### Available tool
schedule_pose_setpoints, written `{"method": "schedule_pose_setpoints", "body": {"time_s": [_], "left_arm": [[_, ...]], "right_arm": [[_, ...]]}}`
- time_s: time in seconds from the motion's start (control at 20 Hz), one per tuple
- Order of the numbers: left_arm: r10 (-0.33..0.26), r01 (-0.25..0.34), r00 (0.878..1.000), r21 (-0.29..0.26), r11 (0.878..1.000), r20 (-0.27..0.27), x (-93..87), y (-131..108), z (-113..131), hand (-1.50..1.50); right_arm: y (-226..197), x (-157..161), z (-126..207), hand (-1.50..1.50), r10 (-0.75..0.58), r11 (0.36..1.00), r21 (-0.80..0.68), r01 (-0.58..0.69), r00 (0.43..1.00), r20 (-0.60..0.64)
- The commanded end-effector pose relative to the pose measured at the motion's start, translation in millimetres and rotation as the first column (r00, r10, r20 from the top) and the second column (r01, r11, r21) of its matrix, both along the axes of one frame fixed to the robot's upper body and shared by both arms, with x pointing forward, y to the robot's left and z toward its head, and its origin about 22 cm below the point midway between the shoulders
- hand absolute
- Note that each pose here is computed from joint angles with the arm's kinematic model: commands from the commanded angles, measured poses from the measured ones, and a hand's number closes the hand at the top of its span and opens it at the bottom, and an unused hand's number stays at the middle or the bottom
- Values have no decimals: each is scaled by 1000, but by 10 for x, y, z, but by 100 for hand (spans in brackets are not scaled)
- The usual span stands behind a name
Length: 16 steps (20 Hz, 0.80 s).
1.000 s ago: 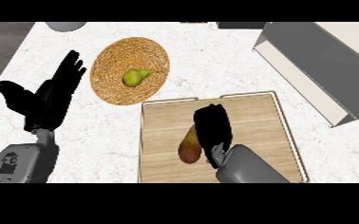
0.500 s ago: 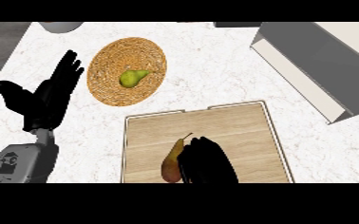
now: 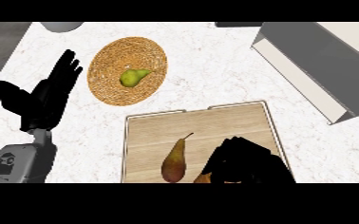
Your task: Pick the croissant from the tray and place it in the tiered shelf
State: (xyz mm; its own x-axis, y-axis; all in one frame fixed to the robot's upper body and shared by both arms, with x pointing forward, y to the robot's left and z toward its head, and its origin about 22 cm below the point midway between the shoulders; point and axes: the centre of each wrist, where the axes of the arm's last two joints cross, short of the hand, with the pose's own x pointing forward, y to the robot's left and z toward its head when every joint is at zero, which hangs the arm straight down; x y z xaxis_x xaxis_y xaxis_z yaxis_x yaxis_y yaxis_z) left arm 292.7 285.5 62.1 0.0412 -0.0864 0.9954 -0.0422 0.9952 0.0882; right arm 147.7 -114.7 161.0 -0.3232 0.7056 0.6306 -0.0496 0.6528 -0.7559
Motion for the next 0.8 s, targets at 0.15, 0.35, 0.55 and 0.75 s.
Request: {"method": "schedule_pose_setpoints", "body": {"time_s": [0.15,0.35,0.55,0.75], "left_arm": [[-15,15,1000,3,1000,5,43,-82,52,0],[-18,18,1000,-15,1000,-11,-22,-75,-58,0],[-28,28,1000,3,1000,-5,13,-85,-62,0],[-23,23,1000,-3,1000,-2,144,-140,57,0]], "right_arm": [[-411,-117,604,150,-162,983,95,155,985,64],[-524,203,831,150,-272,962,35,270,955,120],[-751,528,1058,150,-331,943,66,325,938,105],[-1301,678,1184,150,-397,918,48,394,911,116]]}}
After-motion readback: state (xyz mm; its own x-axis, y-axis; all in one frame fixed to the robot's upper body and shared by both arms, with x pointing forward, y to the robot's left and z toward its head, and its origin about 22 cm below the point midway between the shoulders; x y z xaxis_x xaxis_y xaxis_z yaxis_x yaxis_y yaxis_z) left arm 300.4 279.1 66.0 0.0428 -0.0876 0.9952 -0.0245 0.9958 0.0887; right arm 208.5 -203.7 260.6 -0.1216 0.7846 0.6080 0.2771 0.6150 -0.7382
